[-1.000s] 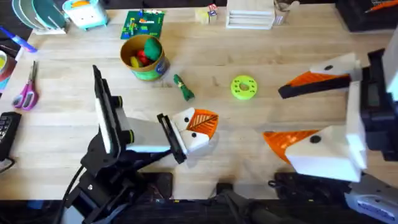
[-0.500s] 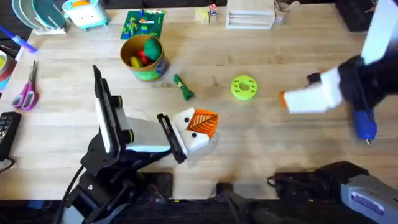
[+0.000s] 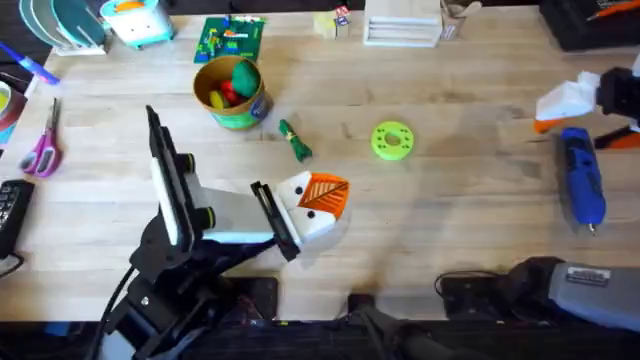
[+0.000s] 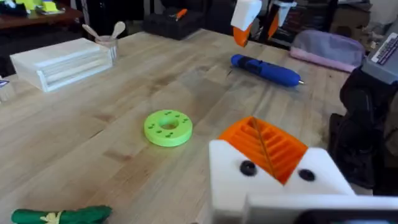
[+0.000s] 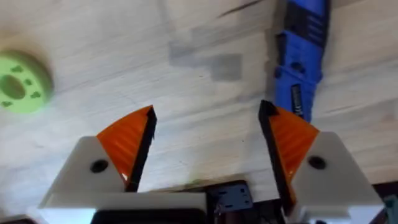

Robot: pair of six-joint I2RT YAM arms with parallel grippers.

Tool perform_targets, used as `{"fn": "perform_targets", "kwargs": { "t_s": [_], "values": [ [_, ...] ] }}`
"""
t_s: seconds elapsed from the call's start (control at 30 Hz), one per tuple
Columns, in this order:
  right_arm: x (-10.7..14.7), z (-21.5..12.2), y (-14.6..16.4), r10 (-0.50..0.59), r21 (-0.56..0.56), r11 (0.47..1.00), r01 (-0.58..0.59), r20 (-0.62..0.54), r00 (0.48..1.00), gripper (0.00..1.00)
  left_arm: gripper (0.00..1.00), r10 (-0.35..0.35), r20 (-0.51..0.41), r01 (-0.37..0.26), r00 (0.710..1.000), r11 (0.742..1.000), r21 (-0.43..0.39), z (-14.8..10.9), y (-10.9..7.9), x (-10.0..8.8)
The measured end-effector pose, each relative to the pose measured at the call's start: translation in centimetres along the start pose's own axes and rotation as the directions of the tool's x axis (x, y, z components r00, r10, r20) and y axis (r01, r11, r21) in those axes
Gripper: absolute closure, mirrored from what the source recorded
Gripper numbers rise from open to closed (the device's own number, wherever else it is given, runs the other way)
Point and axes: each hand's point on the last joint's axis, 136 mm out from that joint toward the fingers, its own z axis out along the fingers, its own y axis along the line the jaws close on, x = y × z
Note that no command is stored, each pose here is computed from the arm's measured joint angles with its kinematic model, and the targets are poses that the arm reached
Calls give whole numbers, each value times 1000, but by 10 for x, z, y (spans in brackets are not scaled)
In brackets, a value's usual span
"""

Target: Pick up the gripper from the table and insert it into the empty holder that is missing its gripper. Then pick up a screw, insert it into the mounting hole, and use the screwdriver to tighten it. Finally, clean up the table by picking up the vegetable and placing it into the bucket.

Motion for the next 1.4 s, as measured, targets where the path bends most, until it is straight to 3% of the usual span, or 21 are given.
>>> {"fn": "perform_targets", "kwargs": {
  "t_s": [0.2, 0.37, 0.53, 0.67, 0.87, 1.07, 1.4],
  "values": [
    [-11, 8, -51, 12, 153, 988, -14, 16, 1000, 7, 985, 0, 0, 0, 1000, 1000, 0, 0, 0, 0],
    [-34, 1, -79, -76, 267, 963, 49, 89, 993, 9, 985, 0, 0, 0, 1000, 1000, 0, 0, 0, 0],
    [-39, 0, -86, -210, 308, 934, 181, 65, 976, 7, 985, 0, 0, 0, 1000, 1000, 0, 0, 0, 0],
    [-38, 13, -89, -296, 297, 911, 285, -8, 955, 7, 985, 0, 0, 0, 1000, 1000, 0, 0, 0, 0],
    [-32, 51, -93, -329, 228, 908, 350, -126, 936, 7, 985, 0, 0, 0, 1000, 1000, 0, 0, 0, 0],
    [-21, 81, -96, -301, 166, 926, 338, -214, 929, 8, 985, 0, 0, 0, 1000, 1000, 0, 0, 0, 0],
    [-21, 109, -99, -262, 98, 953, 287, -212, 942, 7, 985, 0, 0, 0, 1000, 1000, 0, 0, 0, 0]
  ]
}}
